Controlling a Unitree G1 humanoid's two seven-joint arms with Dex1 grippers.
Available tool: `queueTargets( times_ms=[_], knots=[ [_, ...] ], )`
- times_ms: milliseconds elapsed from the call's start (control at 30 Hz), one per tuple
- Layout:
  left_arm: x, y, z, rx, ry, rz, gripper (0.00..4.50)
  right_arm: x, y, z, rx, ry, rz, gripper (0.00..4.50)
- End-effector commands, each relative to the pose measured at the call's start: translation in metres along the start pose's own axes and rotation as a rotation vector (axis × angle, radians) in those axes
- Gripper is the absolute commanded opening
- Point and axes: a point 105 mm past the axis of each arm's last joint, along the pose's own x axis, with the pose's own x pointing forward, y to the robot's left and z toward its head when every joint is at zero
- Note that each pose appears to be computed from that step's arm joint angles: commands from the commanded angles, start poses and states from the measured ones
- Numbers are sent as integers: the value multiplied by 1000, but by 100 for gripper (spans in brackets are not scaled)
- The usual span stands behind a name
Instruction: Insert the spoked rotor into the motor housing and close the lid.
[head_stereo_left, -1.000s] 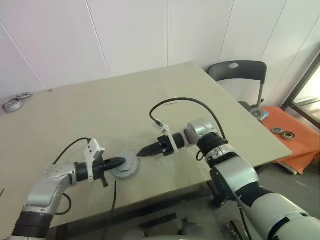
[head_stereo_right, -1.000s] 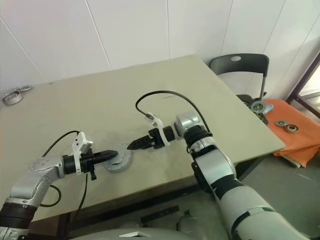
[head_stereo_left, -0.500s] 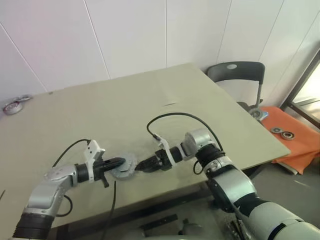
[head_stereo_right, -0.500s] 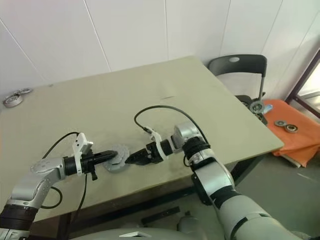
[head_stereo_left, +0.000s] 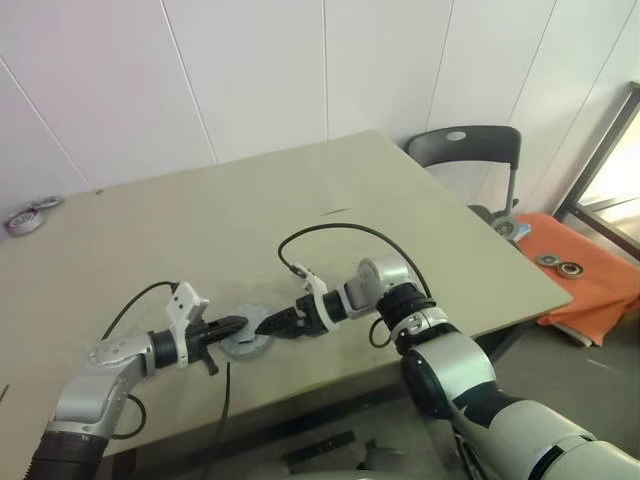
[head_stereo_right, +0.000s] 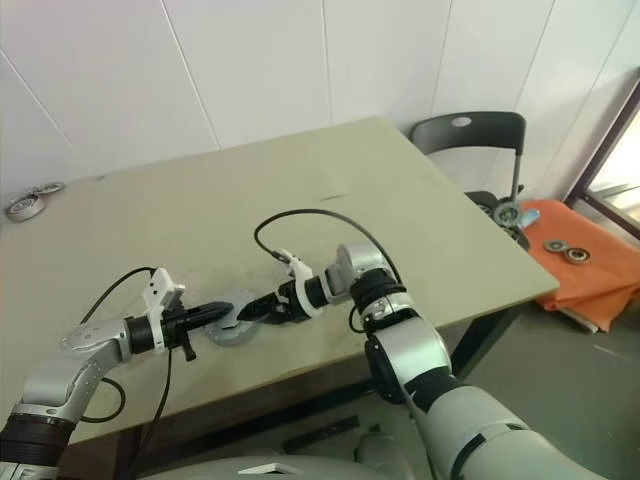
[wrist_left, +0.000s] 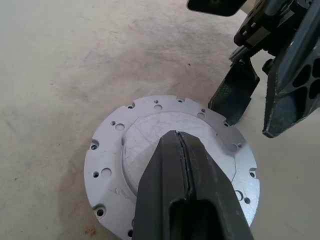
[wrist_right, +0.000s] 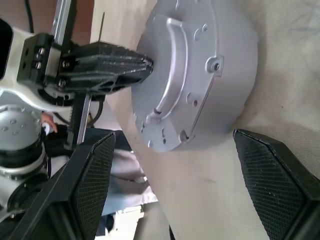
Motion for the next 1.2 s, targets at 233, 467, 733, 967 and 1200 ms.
queueTargets(
  times_ms=[233,467,733,967,1200],
  knots=[
    [0,-11,-73,-171,229,14,2,32,6,-11,32,46,-37,398],
    [1,-10,-72,-171,223,20,2,39,-1,-11,86,-1,-23,398],
    [-3,-8,-70,-165,228,18,2,35,5,-16,98,17,84,398],
    [-3,-4,-66,-156,220,30,2,30,10,-18,91,-12,244,398],
    [-8,-8,-68,-169,219,30,2,32,4,-18,133,-61,265,398]
  ],
)
